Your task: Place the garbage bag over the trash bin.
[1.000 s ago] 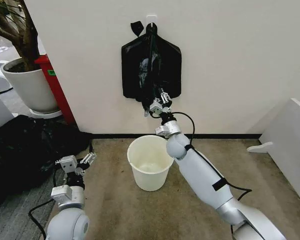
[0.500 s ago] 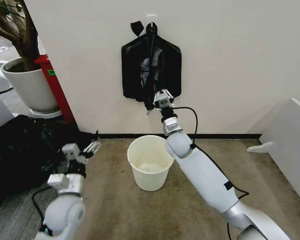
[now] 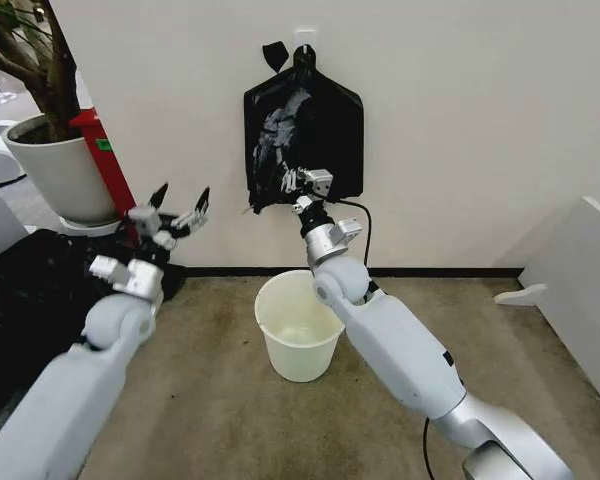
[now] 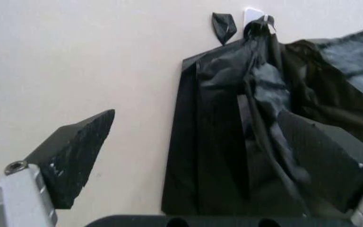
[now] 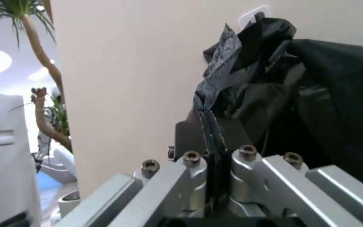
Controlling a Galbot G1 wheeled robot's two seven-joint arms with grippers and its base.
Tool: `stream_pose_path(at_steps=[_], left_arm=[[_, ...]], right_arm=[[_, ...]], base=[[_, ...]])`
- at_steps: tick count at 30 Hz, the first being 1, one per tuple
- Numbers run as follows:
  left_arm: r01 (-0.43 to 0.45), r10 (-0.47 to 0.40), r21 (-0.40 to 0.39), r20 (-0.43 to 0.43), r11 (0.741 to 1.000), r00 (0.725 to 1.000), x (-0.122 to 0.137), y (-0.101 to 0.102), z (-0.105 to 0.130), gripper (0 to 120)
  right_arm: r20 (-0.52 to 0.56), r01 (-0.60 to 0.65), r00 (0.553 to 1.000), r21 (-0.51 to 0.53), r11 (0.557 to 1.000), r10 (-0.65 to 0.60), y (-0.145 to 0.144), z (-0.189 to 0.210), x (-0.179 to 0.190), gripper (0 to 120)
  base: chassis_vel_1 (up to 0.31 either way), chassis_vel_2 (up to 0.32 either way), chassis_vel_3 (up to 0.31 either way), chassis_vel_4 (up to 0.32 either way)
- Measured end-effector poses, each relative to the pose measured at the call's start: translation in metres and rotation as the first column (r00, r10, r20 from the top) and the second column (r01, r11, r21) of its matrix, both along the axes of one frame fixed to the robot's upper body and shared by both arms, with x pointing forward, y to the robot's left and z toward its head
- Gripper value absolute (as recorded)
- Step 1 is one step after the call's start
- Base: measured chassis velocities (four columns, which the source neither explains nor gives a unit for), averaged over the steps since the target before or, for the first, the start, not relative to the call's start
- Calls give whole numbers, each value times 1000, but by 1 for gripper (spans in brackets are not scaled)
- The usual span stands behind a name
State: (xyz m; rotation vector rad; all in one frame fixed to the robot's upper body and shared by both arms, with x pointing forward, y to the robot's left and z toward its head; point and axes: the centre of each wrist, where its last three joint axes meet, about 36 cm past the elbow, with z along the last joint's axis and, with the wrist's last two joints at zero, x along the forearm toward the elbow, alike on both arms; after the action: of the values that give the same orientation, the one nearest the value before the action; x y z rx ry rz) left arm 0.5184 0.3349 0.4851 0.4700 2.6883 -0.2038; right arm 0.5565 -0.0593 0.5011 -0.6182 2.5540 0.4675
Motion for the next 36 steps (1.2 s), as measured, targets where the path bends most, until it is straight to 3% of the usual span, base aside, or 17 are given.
stream_pose_path(at_steps=[6,10,12,15,18,24,34,36], left_arm=[[62,-62,20,-5,998,998,42,-5,10,100],[171,-168,101,-31,980,985,74,-27,12,100],[173,-171,106,-33,979,985,76,-29,12,100],[204,-202,201,-31,958,979,102,-51,14,100],[213,-213,223,-25,951,977,108,-58,17,100],[239,-249,262,6,935,968,126,-82,23,78],[244,-254,252,7,937,967,125,-91,17,46],[238,-247,249,6,939,969,124,-90,16,34]], right_arm=[[7,17,1000,-9,1000,-17,-6,-2,2,0],[11,30,1000,-18,999,-30,-9,-5,1,0],[11,30,999,-18,999,-30,-9,-5,1,0],[17,32,999,-27,999,-31,-10,-6,1,0],[19,32,999,-30,999,-31,-10,-6,1,0],[31,43,999,-44,998,-42,-13,-6,2,0],[37,52,998,-54,997,-50,-16,-7,3,0],[39,53,998,-57,997,-51,-17,-8,3,0]], base=[[0,0,0,0],[0,0,0,0],[0,0,0,0],[0,0,0,0],[0,0,0,0],[0,0,0,0],[0,0,0,0],[0,0,0,0]])
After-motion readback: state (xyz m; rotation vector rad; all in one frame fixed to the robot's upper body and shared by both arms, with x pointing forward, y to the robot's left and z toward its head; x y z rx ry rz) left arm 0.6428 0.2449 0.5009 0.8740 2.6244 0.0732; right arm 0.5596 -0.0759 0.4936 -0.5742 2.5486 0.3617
